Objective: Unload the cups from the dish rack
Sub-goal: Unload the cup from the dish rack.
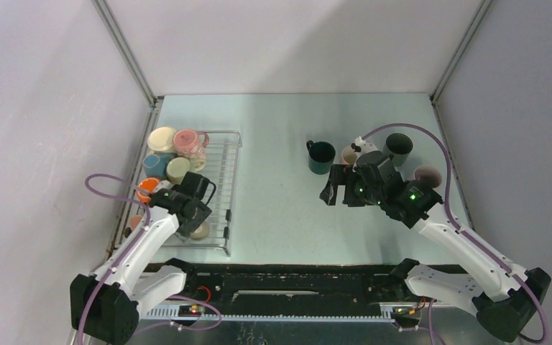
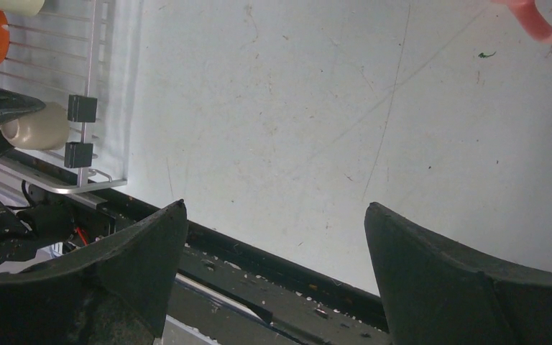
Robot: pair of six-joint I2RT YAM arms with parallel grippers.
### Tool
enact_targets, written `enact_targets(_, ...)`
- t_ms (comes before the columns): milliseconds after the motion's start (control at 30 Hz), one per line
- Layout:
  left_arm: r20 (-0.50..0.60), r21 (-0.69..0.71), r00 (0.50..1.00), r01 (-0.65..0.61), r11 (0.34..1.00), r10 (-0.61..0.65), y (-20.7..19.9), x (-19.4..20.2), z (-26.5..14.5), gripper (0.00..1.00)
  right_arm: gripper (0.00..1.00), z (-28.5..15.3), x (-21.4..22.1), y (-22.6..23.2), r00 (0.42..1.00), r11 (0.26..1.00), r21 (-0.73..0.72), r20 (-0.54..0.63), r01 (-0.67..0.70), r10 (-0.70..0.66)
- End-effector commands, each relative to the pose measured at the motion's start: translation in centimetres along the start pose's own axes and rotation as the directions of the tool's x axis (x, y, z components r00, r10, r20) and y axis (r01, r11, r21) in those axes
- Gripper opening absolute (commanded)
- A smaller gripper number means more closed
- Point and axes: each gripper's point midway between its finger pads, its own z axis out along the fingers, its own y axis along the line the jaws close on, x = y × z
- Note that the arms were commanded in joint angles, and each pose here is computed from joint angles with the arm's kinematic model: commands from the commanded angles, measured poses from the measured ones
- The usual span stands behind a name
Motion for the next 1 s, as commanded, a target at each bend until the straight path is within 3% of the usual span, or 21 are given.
enact_targets(0, -0.018, 0.013, 1.0, 0.008, 1.0, -0.008, -0.6, 0.3, 0.5, 0.68, 1.0, -0.4, -0.6, 0.2, 0.999, 1.0, -0.004, 0.039, -0.004, 0.004)
enact_targets(267, -0.025, 0.047, 0.999, -0.044, 0.998, 0.046, -1.4, 0.0, -0.1, 0.38, 1.0, -0.3, -0.8, 0.5, 0.999, 1.0, -0.023, 0.047, -0.01, 0.011)
enact_targets(433, -0.023, 0.08, 0.993, -0.11, 0.991, 0.112, -2.4, -0.8, -1.1, 0.25, 1.0, -0.1, -1.0, 1.1, 0.999, 0.999, -0.047, 0.05, -0.014, 0.016)
enact_targets(700, -0.037, 0.159, 0.984, -0.167, 0.973, 0.175, -4.0, -1.7, -2.7, 0.11, 1.0, 0.9, -1.3, 3.2, 0.999, 0.991, -0.133, 0.034, -0.015, 0.02)
enact_targets(967, -0.057, 0.262, 0.978, -0.181, 0.948, 0.202, -5.9, -2.2, -4.9, 0.04, 1.0, 1.7, -2.0, 7.2, 0.999, 0.959, -0.282, 0.031, -0.008, 0.017)
